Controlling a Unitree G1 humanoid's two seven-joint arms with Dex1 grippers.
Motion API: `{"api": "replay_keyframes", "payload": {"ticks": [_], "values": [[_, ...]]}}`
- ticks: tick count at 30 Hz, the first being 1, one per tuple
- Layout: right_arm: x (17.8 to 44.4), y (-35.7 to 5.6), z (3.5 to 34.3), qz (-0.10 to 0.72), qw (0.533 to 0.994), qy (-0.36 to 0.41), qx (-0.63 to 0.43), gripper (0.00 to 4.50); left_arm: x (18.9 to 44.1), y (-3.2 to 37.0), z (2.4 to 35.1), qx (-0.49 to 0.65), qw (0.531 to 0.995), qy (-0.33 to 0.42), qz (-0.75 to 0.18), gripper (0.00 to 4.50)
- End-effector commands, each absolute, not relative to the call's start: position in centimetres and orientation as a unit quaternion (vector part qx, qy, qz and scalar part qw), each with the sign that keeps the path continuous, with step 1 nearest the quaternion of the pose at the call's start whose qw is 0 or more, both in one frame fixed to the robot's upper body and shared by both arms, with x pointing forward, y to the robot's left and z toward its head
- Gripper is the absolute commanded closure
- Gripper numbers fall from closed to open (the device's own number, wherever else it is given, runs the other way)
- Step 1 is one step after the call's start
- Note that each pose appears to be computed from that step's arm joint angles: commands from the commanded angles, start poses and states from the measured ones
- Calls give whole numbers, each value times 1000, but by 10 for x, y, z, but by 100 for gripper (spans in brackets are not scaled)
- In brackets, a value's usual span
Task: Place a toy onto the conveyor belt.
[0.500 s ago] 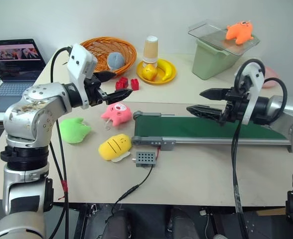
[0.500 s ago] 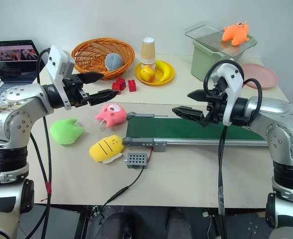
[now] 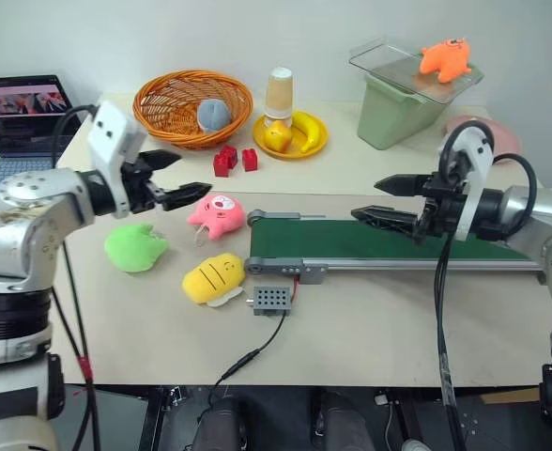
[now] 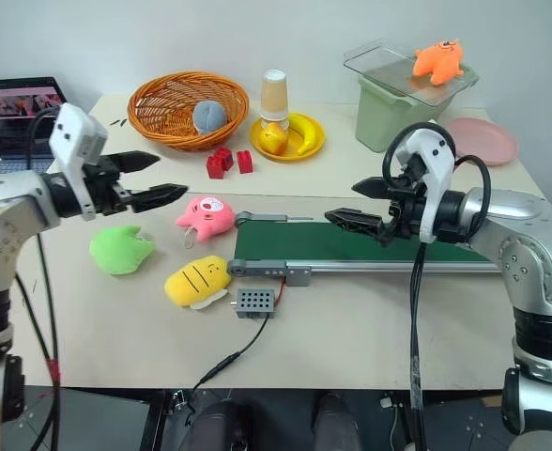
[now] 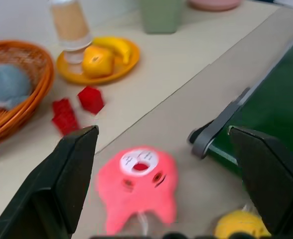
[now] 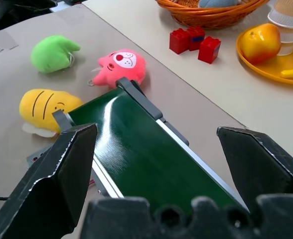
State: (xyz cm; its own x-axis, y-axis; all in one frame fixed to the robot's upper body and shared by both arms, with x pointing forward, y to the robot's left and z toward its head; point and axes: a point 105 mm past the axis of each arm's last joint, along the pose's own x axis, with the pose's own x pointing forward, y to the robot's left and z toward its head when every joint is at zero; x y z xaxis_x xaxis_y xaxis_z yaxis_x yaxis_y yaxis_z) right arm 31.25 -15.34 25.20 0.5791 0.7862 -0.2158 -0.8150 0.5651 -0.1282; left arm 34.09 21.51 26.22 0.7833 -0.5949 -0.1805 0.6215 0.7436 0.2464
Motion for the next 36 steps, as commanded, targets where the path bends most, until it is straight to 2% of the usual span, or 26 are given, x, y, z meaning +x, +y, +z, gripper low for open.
{"api": "replay_keyframes", "payload": {"ticks": [1, 10, 14, 23, 31, 36], "values": [[314, -154, 265, 457, 880, 43, -126, 0, 334, 243, 280, 156, 947, 24, -279, 5], [322, -151, 263, 467, 875, 44, -123, 0, 312, 292, 267, 153, 959, 65, -230, 5], [325, -150, 262, 469, 873, 45, -123, 0, 310, 312, 244, 155, 962, 103, -198, 5], [323, -156, 268, 458, 878, 46, -132, 0, 309, 321, 197, 136, 960, 154, -190, 5], [321, -163, 271, 440, 886, 46, -139, 0, 320, 329, 176, 63, 968, 181, -161, 5], [319, -167, 272, 430, 891, 46, -142, 0, 329, 323, 164, 60, 965, 193, -164, 5]]}}
